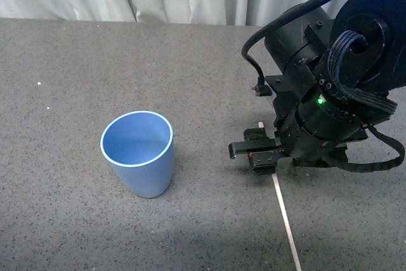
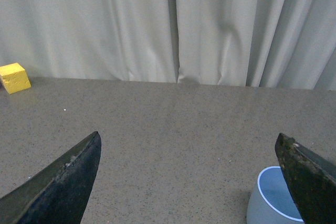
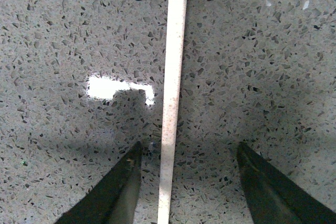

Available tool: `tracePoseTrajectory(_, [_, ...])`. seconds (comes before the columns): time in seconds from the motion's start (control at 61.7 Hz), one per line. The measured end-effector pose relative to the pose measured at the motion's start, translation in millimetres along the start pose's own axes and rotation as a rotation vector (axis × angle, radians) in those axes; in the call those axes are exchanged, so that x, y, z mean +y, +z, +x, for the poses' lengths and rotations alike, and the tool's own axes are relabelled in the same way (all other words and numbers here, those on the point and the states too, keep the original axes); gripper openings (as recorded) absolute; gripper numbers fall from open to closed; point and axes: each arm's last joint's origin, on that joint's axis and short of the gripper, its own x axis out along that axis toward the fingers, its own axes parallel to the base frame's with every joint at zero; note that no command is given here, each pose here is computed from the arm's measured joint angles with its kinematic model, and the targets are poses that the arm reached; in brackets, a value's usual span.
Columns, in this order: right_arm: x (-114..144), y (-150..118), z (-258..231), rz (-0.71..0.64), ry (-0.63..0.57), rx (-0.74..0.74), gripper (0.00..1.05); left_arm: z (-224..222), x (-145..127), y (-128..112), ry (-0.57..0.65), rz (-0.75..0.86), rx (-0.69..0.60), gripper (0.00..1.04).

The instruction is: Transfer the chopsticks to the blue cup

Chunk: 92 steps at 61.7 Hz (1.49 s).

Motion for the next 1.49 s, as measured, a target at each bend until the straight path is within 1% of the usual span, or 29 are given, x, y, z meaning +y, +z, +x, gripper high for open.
tracePoseTrajectory(0.016, [0, 0, 0, 0.001, 0.001, 0.000, 0.42, 0, 0, 0, 0.000, 0.000, 0.000, 0.98])
tracePoseTrajectory(0.065, [-1, 0, 0, 0.002, 0.002, 0.001, 0.37, 0, 0, 0, 0.000, 0.000, 0.000, 0.98])
tracePoseTrajectory(0.081, [-1, 0, 0, 0.005, 0.002, 0.001, 0.30, 0, 0, 0, 0.000, 0.000, 0.000, 0.98])
tracePoseTrajectory(0.114, [-2, 0, 0, 0.007, 0.002, 0.001, 0.26, 0, 0, 0, 0.000, 0.000, 0.000, 0.98])
tracePoseTrajectory(0.162, [-3, 1, 0, 0.012, 0.003, 0.000, 0.16, 0, 0, 0, 0.000, 0.000, 0.000, 0.98])
tracePoseTrajectory(0.259, [-7, 1, -1, 0.023, 0.008, -0.008, 0.02, 0, 0, 0, 0.000, 0.000, 0.000, 0.98])
tracePoseTrajectory(0.292, [-8, 0, -1, 0.025, 0.012, -0.012, 0.00, 0, 0, 0, 0.000, 0.000, 0.000, 0.98])
tracePoseTrajectory(0.438, [-15, -4, -5, 0.038, 0.029, -0.039, 0.01, 0, 0, 0, 0.000, 0.000, 0.000, 0.98])
tracePoseTrajectory(0.486, [-18, -5, -9, 0.031, 0.034, -0.077, 0.01, 0, 0, 0, 0.000, 0.000, 0.000, 0.98])
tracePoseTrajectory(0.535, [-19, -4, -16, 0.004, 0.035, -0.152, 0.01, 0, 0, 0, 0.000, 0.000, 0.000, 0.98])
tracePoseTrajectory(0.551, [-19, -3, -20, -0.015, 0.036, -0.204, 0.01, 0, 0, 0, 0.000, 0.000, 0.000, 0.98])
tracePoseTrajectory(0.584, [-19, -1, -26, -0.035, 0.042, -0.259, 0.01, 0, 0, 0, 0.000, 0.000, 0.000, 0.98])
tracePoseTrajectory(0.6, [-18, 1, -33, -0.052, 0.056, -0.317, 0.01, 0, 0, 0, 0.000, 0.000, 0.000, 0.98])
tracePoseTrajectory(0.665, [-13, 13, -62, -0.109, 0.159, -0.533, 0.01, 0, 0, 0, 0.000, 0.000, 0.000, 0.98])
tracePoseTrajectory(0.73, [-1, 26, -100, -0.199, 0.275, -0.780, 0.01, 0, 0, 0, 0.000, 0.000, 0.000, 0.98])
tracePoseTrajectory(0.762, [6, 29, -116, -0.263, 0.313, -0.889, 0.01, 0, 0, 0, 0.000, 0.000, 0.000, 0.98])
tracePoseTrajectory(0.778, [8, 30, -119, -0.273, 0.319, -0.912, 0.01, 0, 0, 0, 0.000, 0.000, 0.000, 0.98])
tracePoseTrajectory(0.795, [14, 31, -128, -0.324, 0.328, -0.976, 0.01, 0, 0, 0, 0.000, 0.000, 0.000, 0.98])
tracePoseTrajectory(0.811, [18, 32, -132, -0.353, 0.345, -1.007, 0.01, 0, 0, 0, 0.000, 0.000, 0.000, 0.98])
tracePoseTrajectory(0.843, [28, 31, -138, -0.413, 0.414, -1.050, 0.01, 0, 0, 0, 0.000, 0.000, 0.000, 0.98])
tracePoseTrajectory(0.908, [42, 27, -141, -0.483, 0.498, -1.068, 0.01, 0, 0, 0, 0.000, 0.000, 0.000, 0.98])
tracePoseTrajectory(0.973, [52, 23, -141, -0.519, 0.559, -1.063, 0.01, 0, 0, 0, 0.000, 0.000, 0.000, 0.98])
tracePoseTrajectory(1.168, [74, 23, -148, -0.535, 0.690, -1.066, 0.01, 0, 0, 0, 0.000, 0.000, 0.000, 0.98])
tracePoseTrajectory(1.33, [88, 24, -144, -0.530, 0.743, -1.044, 0.01, 0, 0, 0, 0.000, 0.000, 0.000, 0.98])
tracePoseTrajectory(1.492, [95, 23, -125, -0.513, 0.777, -0.976, 0.01, 0, 0, 0, 0.000, 0.000, 0.000, 0.98])
